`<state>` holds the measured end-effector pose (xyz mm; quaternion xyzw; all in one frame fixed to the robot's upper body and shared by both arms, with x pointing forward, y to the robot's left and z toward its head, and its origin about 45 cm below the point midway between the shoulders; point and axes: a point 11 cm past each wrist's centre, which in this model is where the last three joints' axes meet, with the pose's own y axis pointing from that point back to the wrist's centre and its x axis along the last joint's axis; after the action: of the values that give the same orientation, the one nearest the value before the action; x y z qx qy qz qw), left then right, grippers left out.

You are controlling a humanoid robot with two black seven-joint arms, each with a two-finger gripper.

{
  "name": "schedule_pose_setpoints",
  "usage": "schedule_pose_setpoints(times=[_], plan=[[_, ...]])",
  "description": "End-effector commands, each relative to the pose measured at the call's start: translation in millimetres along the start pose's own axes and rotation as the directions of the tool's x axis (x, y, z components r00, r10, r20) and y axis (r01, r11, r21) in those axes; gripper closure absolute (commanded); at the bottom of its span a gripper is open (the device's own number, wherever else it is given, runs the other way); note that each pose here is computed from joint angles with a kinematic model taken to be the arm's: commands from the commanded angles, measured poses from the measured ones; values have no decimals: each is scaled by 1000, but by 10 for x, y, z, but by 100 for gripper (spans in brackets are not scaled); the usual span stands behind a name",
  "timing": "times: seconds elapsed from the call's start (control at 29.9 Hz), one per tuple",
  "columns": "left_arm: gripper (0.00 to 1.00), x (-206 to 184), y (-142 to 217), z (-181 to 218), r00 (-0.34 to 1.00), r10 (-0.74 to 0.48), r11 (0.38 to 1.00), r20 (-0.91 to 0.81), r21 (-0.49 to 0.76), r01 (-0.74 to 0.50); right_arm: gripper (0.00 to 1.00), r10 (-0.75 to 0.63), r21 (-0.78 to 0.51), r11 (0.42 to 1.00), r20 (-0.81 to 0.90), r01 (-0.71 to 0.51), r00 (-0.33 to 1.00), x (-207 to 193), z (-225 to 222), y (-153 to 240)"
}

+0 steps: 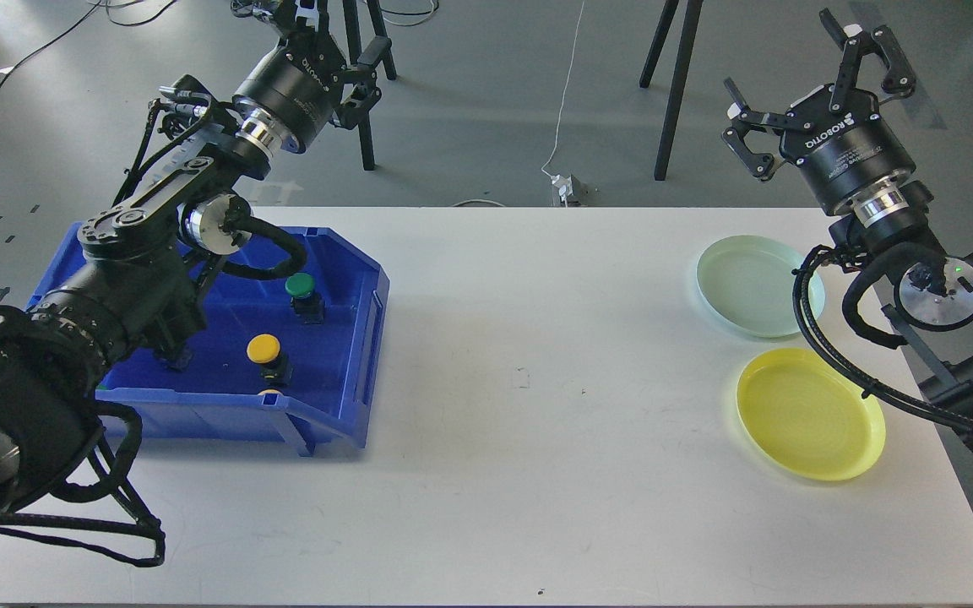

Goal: Pass button and place on color plate
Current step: 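Move the left gripper over the blue bin toward the buttons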

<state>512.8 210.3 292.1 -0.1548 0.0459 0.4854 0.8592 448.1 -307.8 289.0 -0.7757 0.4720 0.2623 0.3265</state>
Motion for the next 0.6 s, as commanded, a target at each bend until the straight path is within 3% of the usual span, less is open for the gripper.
schedule_pose_setpoints(times=[0.0, 0.23, 0.4, 0.5, 0.57], plan=[[0, 123, 46, 94, 1000, 19, 1000, 22, -6, -18, 0, 10, 9, 1000, 2, -10, 1000, 70, -14, 29], [0, 235, 79, 208, 999, 48, 998, 14, -34, -47, 0, 14, 5, 1000, 4, -14, 1000, 86, 13, 52], [0, 286, 176, 206, 988, 86, 989, -131, -104, -100, 0, 7, -4, 1000, 1, -7, 1000, 63, 31, 39], [0, -20, 173, 153, 963, 3, 984, -269, -170, -51, 0, 11, 0, 1000, 3, -11, 1000, 76, 26, 52], [0, -275, 111, 364, 944, -96, 967, -317, -253, 13, 0, 13, 1, 1000, 4, -13, 1000, 85, 31, 65]])
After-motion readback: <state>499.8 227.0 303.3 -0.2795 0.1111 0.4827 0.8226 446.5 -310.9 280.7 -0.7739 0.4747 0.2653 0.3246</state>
